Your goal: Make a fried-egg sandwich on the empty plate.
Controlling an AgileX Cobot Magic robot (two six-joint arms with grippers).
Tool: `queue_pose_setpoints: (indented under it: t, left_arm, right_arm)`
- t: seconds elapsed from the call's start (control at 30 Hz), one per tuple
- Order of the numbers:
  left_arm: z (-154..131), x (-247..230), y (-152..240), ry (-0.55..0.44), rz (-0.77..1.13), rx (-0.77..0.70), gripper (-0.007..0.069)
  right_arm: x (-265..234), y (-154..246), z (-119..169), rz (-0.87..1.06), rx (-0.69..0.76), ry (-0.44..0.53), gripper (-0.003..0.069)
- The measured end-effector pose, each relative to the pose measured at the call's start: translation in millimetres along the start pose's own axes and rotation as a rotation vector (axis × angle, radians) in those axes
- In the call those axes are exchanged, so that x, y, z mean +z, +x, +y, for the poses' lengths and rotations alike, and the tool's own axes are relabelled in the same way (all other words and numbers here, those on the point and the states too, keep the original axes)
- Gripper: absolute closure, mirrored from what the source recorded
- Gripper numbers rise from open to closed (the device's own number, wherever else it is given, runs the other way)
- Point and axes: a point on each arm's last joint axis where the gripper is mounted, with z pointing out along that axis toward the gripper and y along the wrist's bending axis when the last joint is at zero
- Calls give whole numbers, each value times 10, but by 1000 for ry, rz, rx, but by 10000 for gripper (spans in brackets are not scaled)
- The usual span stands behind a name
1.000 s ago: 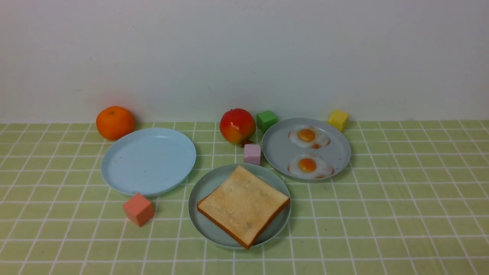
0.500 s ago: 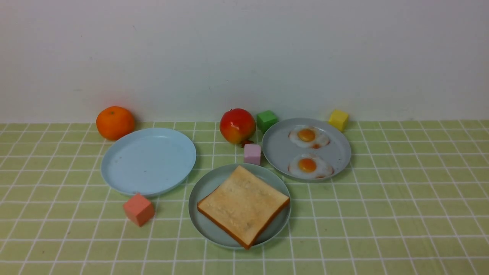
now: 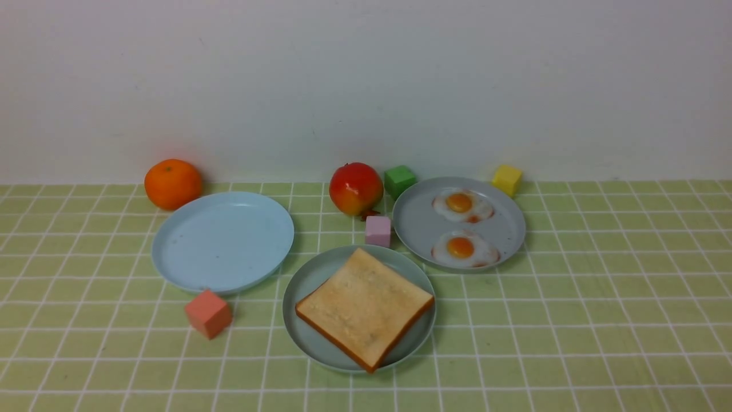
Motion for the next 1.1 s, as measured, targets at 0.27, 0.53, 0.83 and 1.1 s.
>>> queue_pose_setpoints:
  t: [0.27,0.53,0.83,1.1]
  left_arm:
    - [172,-91,-4,-329,-98,-4,638]
    - [461,-131,488,-736,-65,-135,638]
    - [489,-150,693,-798,79,-231,638]
    - [489,-150,695,-798,80,-233,638]
  right_arm:
    - [0,0,0,0,0,0,659]
    - [0,0,0,0,0,0,654]
    - [-1,0,0,-1,0,0,649]
    - [-1,0,0,-1,0,0,641]
